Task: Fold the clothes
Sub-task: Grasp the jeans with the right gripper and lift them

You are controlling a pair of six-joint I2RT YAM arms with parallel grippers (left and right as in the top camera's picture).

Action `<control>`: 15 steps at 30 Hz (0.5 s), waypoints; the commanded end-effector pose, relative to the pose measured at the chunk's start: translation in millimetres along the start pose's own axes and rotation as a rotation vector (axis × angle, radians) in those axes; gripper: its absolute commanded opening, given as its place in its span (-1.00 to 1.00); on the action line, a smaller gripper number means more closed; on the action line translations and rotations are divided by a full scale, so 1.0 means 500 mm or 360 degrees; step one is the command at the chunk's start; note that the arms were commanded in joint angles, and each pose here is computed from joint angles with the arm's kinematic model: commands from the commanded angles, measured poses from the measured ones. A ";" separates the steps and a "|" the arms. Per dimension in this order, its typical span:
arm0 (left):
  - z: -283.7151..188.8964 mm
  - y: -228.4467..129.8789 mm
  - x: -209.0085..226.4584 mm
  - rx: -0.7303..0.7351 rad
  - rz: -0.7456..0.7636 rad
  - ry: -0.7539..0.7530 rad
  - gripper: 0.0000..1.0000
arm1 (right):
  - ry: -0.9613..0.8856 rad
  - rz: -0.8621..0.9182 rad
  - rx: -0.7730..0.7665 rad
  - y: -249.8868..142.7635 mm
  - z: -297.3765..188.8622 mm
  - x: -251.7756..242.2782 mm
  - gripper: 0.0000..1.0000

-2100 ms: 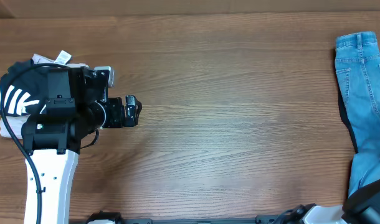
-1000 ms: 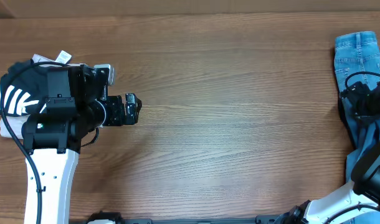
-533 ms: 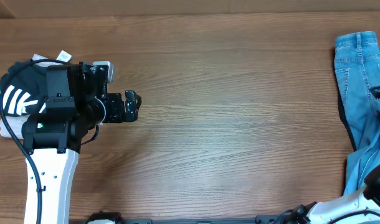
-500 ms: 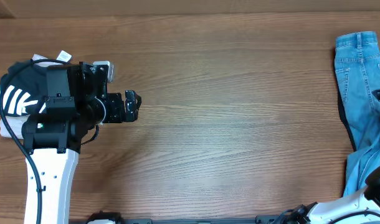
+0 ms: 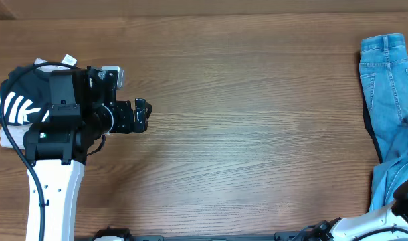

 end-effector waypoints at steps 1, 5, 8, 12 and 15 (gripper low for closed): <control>-0.008 0.015 0.001 -0.0041 0.0071 0.0014 1.00 | -0.0057 0.0029 0.0046 -0.009 -0.016 -0.008 0.97; -0.008 0.023 0.001 -0.0074 0.0084 0.0013 1.00 | -0.0216 0.0137 0.0138 -0.036 -0.019 -0.032 0.80; -0.008 0.023 0.001 -0.0074 0.0085 0.0013 1.00 | -0.0109 0.0170 0.0209 -0.049 -0.018 -0.017 -0.51; -0.008 0.024 0.000 -0.0081 0.0087 0.0013 1.00 | 0.0751 -0.0097 0.0393 -0.079 -0.047 0.118 -0.92; -0.008 0.024 0.000 -0.0080 0.0085 0.0012 1.00 | 0.1195 -0.0404 0.0491 -0.136 -0.097 0.236 -0.92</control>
Point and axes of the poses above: each gripper's point midway between its finger pads, its own z axis out along the fingers, its own x axis along the line the jaws close on, y = z × x, the point moved 6 cm from there along -z, back along the fingers, and after that the axes turned 1 degree about -z, right-handed, at the moved point
